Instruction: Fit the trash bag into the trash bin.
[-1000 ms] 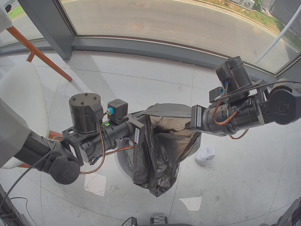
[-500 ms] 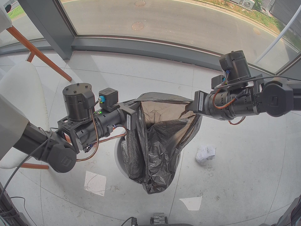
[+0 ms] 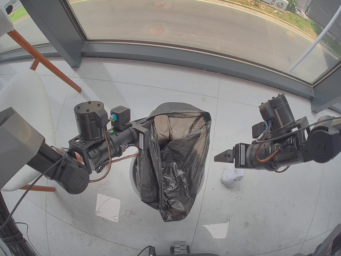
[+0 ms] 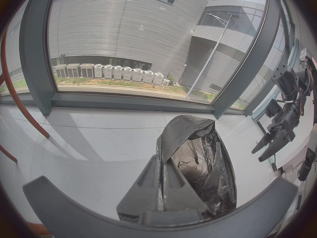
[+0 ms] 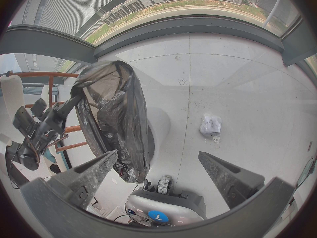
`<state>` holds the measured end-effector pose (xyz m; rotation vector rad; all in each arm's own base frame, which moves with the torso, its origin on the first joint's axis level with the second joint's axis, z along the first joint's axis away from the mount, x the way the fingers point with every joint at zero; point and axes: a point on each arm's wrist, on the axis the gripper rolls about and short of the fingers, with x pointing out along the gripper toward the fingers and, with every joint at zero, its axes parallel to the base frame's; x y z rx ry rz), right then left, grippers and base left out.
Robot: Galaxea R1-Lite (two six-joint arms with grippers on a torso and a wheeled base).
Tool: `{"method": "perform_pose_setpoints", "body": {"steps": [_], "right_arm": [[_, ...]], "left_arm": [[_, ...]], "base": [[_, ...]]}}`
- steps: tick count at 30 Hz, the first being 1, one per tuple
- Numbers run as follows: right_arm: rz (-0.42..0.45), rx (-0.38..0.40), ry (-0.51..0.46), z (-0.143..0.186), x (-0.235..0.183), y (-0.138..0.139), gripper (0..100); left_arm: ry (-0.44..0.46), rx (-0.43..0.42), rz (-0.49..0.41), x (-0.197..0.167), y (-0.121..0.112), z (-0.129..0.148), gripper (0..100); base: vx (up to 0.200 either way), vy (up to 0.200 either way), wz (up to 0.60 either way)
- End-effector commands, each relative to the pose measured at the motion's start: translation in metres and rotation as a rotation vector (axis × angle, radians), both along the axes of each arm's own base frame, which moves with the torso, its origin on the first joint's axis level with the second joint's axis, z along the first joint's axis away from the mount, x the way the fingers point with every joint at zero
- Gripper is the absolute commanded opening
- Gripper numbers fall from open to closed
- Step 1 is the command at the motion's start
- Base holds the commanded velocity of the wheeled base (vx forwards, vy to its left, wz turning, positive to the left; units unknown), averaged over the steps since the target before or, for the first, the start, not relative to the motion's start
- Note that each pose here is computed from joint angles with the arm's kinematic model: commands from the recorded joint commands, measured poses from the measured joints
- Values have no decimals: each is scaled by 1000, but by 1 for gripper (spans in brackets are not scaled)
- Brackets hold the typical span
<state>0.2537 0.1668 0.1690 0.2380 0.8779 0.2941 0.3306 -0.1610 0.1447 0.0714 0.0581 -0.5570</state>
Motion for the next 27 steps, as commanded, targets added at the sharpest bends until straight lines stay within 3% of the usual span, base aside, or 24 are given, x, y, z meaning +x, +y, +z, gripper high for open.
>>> {"method": "perform_pose_setpoints", "body": {"steps": [1,7,14,23,27], "right_arm": [[-3,20,-28,11,-9,-7,100],[-4,17,-23,10,-13,-10,100],[-3,2,-2,3,-18,-12,100],[-2,4,-4,4,-19,-13,100],[0,5,-7,5,-20,-13,100]], "left_arm": [[20,14,29,11,7,-12,100],[27,9,51,12,17,-12,100],[127,27,-126,-41,7,-19,100],[250,-41,-173,-59,-9,-29,100],[302,-23,-155,-59,-8,-40,100]], "base": [[0,0,0],[0,0,0],[0,0,0],[0,0,0],[0,0,0]]}}
